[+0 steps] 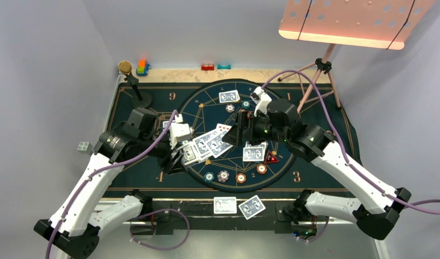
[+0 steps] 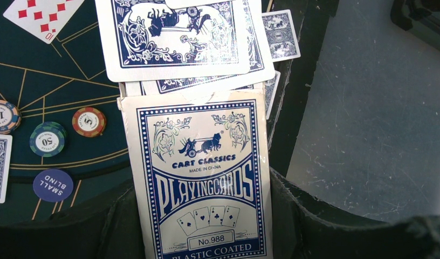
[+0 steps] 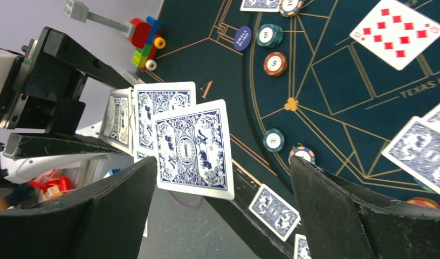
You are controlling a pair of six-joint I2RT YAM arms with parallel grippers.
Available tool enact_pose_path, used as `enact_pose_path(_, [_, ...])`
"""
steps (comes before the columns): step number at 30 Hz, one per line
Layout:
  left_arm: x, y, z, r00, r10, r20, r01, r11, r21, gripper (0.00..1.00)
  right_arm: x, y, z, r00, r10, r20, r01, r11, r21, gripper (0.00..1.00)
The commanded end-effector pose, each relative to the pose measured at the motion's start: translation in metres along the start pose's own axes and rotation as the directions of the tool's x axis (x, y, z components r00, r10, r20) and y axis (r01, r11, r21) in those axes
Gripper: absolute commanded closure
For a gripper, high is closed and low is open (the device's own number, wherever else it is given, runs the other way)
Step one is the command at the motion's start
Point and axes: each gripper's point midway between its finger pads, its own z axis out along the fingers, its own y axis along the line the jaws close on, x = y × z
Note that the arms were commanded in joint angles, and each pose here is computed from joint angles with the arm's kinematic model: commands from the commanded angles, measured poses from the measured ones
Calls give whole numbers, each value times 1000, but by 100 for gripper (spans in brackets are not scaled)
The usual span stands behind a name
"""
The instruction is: Distribute texas hold em gaming equipment
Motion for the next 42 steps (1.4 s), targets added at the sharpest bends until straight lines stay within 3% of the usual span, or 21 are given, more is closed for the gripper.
enact_pose_path(1, [-22, -4, -8, 996, 42, 74, -42, 999, 4, 100, 0, 25, 13, 997, 70, -9, -71, 986, -153, 3])
enact_pose_path(10, [-21, -4, -9, 996, 46, 74, -46, 999, -2, 100, 5, 31, 28, 993, 120, -21, -122, 968, -218, 6])
enact_pose_path(18, [-21, -4, -9, 996, 48, 73, -47, 999, -4, 100, 3, 18, 24, 994, 113, 0, -111, 984, -139, 35])
enact_pose_path(26, [-21, -5, -10, 996, 48, 74, -48, 999, -6, 100, -3, 10, 15, 996, 79, 31, -76, 994, -75, 53])
enact_pose_path(42, [-21, -5, -10, 996, 49, 75, -49, 999, -8, 100, -22, 14, -4, 995, 31, 95, -27, 999, -47, 63])
